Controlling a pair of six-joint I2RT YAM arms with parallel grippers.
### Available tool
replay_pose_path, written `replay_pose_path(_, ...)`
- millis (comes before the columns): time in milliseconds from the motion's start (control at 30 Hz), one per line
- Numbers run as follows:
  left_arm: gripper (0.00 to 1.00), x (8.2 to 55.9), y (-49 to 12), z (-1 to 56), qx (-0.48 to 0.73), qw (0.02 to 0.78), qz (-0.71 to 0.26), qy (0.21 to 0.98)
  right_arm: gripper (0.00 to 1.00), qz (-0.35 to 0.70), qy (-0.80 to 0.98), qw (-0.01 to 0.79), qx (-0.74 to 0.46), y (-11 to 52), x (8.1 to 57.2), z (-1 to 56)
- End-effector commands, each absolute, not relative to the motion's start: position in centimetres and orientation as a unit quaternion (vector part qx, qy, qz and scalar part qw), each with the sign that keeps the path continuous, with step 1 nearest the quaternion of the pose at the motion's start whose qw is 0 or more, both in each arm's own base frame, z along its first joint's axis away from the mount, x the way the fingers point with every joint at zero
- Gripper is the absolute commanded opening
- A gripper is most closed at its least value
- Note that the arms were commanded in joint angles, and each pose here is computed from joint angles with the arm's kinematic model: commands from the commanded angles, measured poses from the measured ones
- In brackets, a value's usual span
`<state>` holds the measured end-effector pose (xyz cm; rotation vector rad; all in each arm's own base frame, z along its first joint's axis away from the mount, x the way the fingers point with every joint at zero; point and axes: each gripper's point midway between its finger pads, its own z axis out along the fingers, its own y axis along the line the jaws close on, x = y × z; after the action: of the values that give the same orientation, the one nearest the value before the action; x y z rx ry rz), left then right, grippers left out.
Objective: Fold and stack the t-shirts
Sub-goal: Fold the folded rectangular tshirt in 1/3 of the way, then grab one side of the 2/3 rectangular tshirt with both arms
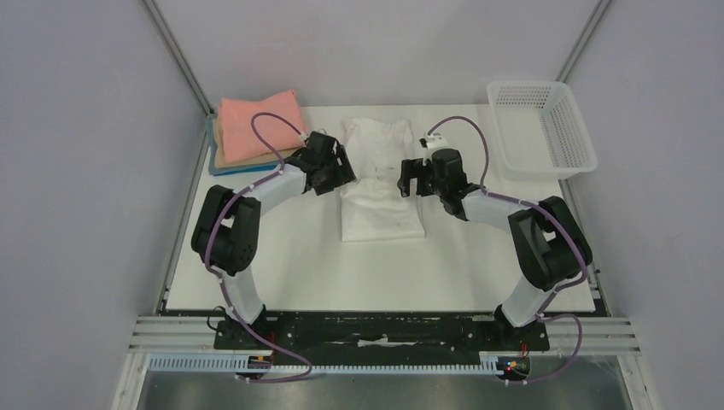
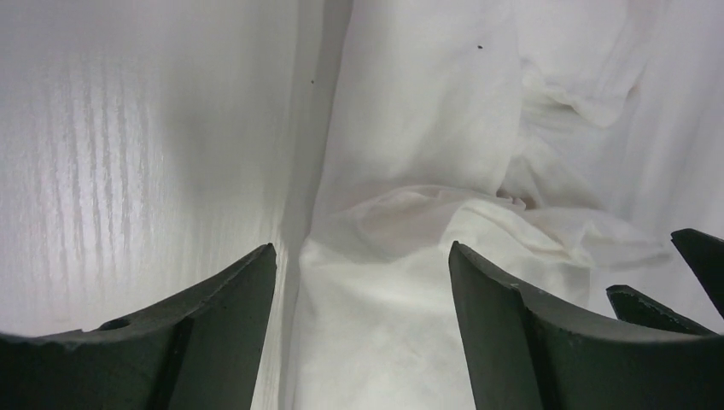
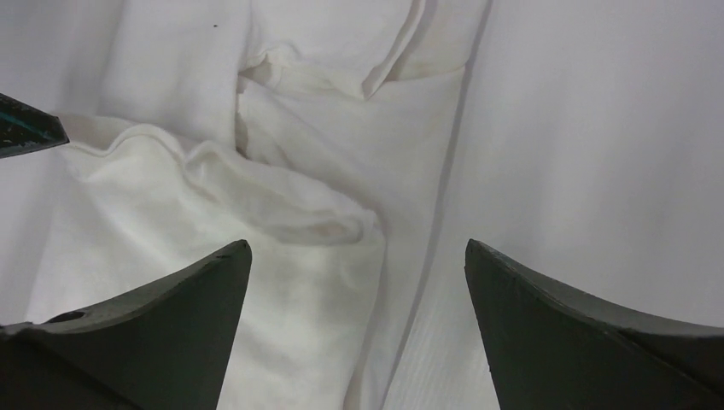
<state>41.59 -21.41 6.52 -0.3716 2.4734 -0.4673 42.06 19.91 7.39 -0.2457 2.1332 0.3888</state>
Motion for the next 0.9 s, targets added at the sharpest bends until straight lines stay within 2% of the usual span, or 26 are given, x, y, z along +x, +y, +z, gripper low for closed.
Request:
replay_pose_path(0, 0.8, 40.1, -20.9, 10.4, -0.132, 0.323, -0.195, 0.917, 0.98, 0.196, 0.836, 0.503, -0.098, 20.4, 40.8, 11.1)
replay_pose_path(267, 0.82, 35.1, -20.1, 10.4, -0.126, 0.305, -0.225, 0.917, 0.98, 0.222, 0.834, 0.492, -0.114, 20.4, 38.1, 9.8)
replay_pose_path(467, 0.82, 30.2, -20.2, 7.3, -0.121, 0.254, -0.246, 0.927, 0.98, 0.232, 0.852, 0.462, -0.078, 19.1, 34.5, 7.3)
replay_pose_path(633, 0.75, 26.6, -21.5, 5.5, -0.121, 0.224, -0.284, 0.925, 0.98, 0.28, 0.848, 0.448, -0.051, 18.5, 29.9, 6.9)
replay_pose_path(867, 0.62, 25.2, -22.9, 3.3, -0.107, 0.2, -0.274, 0.935, 0.81, 0.286, 0.856, 0.43, -0.003, 17.2, 27.3, 5.1)
